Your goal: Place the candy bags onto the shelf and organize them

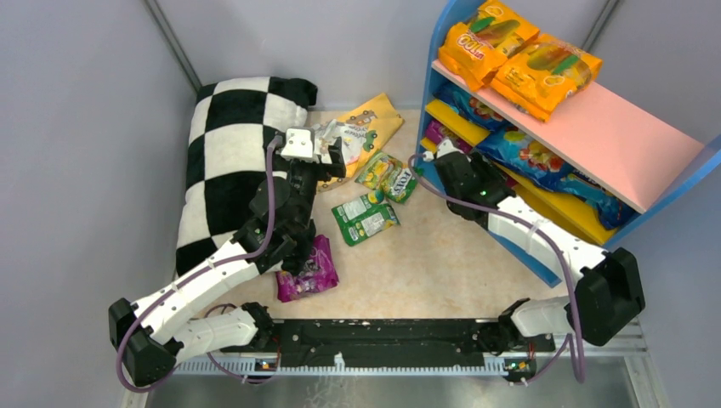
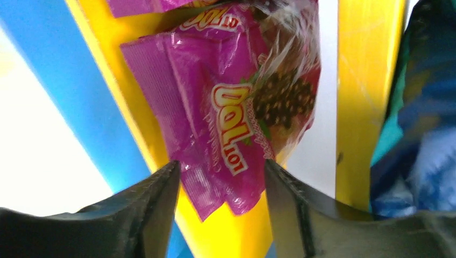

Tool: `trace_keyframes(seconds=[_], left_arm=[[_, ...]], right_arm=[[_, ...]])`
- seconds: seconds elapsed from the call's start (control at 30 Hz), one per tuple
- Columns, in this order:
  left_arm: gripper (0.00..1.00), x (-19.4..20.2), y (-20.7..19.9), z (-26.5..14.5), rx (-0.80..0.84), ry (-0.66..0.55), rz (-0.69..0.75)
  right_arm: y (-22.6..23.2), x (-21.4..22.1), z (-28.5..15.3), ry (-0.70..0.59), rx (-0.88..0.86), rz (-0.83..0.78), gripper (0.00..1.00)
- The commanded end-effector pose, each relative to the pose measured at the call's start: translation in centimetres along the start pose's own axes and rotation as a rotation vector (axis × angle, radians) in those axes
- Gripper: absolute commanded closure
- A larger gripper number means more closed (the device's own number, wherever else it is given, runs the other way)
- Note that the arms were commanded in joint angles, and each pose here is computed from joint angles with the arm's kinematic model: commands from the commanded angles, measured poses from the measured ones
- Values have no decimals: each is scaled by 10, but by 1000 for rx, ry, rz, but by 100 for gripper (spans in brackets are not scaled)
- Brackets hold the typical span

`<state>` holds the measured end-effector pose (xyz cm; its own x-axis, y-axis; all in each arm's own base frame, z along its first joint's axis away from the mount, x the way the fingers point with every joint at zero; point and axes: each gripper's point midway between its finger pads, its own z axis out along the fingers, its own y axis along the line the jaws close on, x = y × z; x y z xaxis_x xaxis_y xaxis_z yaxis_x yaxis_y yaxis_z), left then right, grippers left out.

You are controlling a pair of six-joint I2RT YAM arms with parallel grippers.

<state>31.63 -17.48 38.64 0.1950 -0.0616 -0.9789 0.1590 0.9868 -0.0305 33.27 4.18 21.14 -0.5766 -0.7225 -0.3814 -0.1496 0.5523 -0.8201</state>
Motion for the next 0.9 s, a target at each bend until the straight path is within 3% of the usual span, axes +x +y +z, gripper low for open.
trace_keyframes(seconds=[0.0,0.13,0.2,0.4,0.53,0.63,0.87], left_arm=[[1,-30,3,0,-2,-68,-61],[1,-29,4,1,-8,-64,-57],[1,-29,4,1,-7,-64,-57],[1,-28,8,1,-25,-64,-52],[1,-28,8,1,-29,-63,-44],[1,-26,8,2,-28,-62,-43],[1,-25,7,3,-28,-59,-35]], right_arm=[[-11,-15,-31,-56,-32,113,35],[-8,-29,-58,-113,-65,153,26],[13,-46,-73,-157,-162,250,23],[156,-127,-153,-352,-935,674,22],[211,-163,-203,-378,-1358,944,22],[244,-175,-223,-331,-1480,950,22],[317,-169,-248,-169,-1549,856,23]])
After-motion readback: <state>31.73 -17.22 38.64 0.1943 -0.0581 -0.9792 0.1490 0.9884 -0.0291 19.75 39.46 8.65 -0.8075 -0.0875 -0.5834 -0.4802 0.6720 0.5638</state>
